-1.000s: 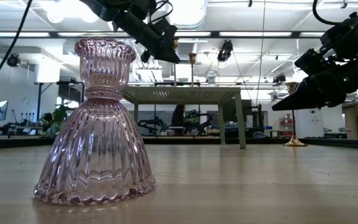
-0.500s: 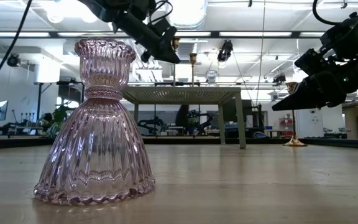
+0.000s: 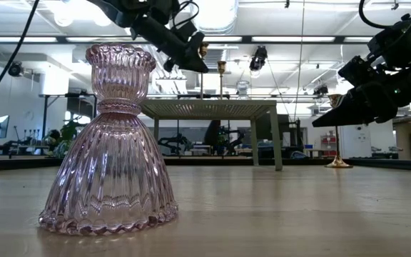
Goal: Pick & Place candle stick holders
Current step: Put the gold candle holder on the shelf
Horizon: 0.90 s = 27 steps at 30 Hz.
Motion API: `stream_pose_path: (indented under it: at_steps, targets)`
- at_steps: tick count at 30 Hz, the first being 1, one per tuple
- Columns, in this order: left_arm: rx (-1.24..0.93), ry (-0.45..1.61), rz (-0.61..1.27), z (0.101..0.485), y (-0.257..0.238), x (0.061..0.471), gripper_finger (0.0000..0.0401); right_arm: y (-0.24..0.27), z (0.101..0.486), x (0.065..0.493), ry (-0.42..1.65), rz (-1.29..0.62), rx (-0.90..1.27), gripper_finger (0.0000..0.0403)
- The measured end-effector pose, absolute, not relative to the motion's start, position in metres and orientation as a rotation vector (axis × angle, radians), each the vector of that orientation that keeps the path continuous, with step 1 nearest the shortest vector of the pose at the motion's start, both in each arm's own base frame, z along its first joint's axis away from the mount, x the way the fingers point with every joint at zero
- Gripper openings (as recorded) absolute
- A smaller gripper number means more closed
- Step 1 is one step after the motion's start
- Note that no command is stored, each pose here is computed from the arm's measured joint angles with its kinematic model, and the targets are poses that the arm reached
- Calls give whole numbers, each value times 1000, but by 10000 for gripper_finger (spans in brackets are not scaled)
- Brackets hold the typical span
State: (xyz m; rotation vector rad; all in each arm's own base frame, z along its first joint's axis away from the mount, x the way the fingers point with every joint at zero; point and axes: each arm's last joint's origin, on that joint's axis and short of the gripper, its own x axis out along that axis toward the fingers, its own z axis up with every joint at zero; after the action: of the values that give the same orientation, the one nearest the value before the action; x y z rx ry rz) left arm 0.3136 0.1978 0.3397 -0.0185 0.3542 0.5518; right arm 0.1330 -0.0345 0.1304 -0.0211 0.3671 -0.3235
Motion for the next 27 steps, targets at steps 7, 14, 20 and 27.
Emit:
stream_pose_path:
  at_steps: [7, 14, 20, 27]
  targets:
    - [-15, 296, 541, 329, 200, 314, 21, -35, 130, 133, 367, -323, -21, 8]
    - [-37, 292, 513, 327, 201, 312, 21, -35, 130, 133, 367, -323, -21, 8]
    - [-40, 281, 510, 328, 203, 312, 32, -35, 130, 133, 367, -324, -21, 8]
    - [-39, 306, 506, 323, 203, 312, 44, -35, 130, 133, 367, -324, -21, 8]
